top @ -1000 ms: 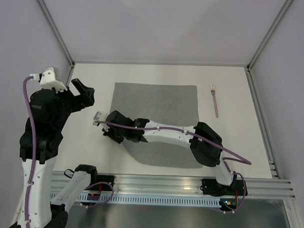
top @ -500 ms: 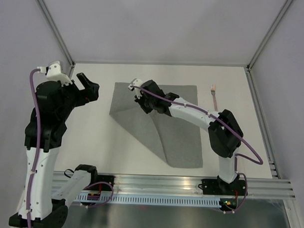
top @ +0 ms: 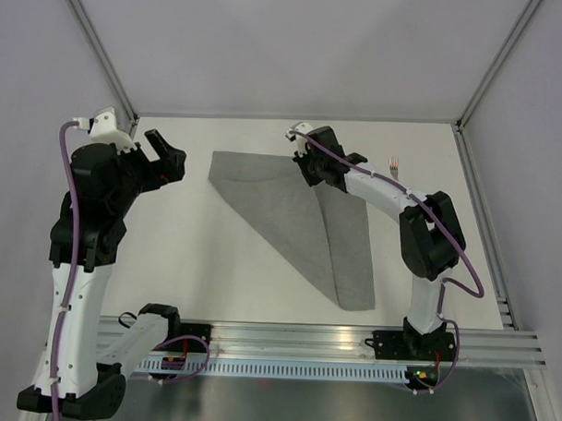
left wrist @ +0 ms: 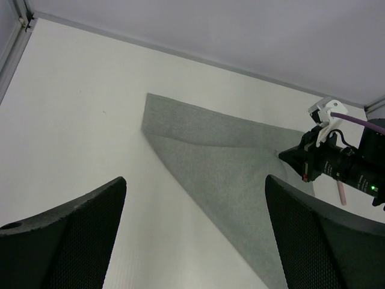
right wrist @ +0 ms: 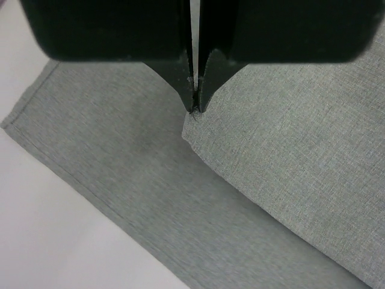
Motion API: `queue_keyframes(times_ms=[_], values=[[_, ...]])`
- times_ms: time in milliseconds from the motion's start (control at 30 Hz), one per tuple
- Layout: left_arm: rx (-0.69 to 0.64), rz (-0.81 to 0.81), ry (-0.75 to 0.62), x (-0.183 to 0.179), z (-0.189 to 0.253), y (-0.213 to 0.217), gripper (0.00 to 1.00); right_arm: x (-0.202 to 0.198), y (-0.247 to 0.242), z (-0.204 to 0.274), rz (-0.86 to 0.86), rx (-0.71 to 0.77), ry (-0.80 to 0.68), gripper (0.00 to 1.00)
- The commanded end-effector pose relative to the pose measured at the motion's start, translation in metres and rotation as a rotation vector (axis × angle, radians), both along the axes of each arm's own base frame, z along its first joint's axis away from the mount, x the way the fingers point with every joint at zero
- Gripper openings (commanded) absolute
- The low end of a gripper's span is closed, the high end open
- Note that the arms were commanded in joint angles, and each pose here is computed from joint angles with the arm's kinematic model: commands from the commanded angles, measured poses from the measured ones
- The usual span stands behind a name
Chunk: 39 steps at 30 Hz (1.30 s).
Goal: Fold the napkin, place the utensils inside, and roll it up
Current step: Fold the napkin
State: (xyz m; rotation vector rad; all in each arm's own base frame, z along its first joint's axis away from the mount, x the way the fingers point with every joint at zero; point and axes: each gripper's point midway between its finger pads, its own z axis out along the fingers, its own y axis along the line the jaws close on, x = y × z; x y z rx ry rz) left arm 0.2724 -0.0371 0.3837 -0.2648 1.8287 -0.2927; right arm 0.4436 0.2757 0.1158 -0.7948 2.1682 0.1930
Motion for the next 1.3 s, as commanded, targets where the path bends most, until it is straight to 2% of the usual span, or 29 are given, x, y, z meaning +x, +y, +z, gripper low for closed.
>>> queue_keyframes(times_ms=[0,733,1267], values=[[-0.062,-0.044,-0.050,0.002,0.017,-0.011,1.00,0.014,-0.021,0.016,-0.044,0.011,-0.044,0.00],[-0.073,-0.054,-0.025,0.010,0.009,-0.015,1.00,0.060,-0.110,0.021,-0.234,0.053,-0.061,0.00],[-0.076,-0.052,-0.005,0.014,-0.001,-0.016,1.00,0.088,-0.129,0.012,-0.273,0.056,-0.045,0.00]])
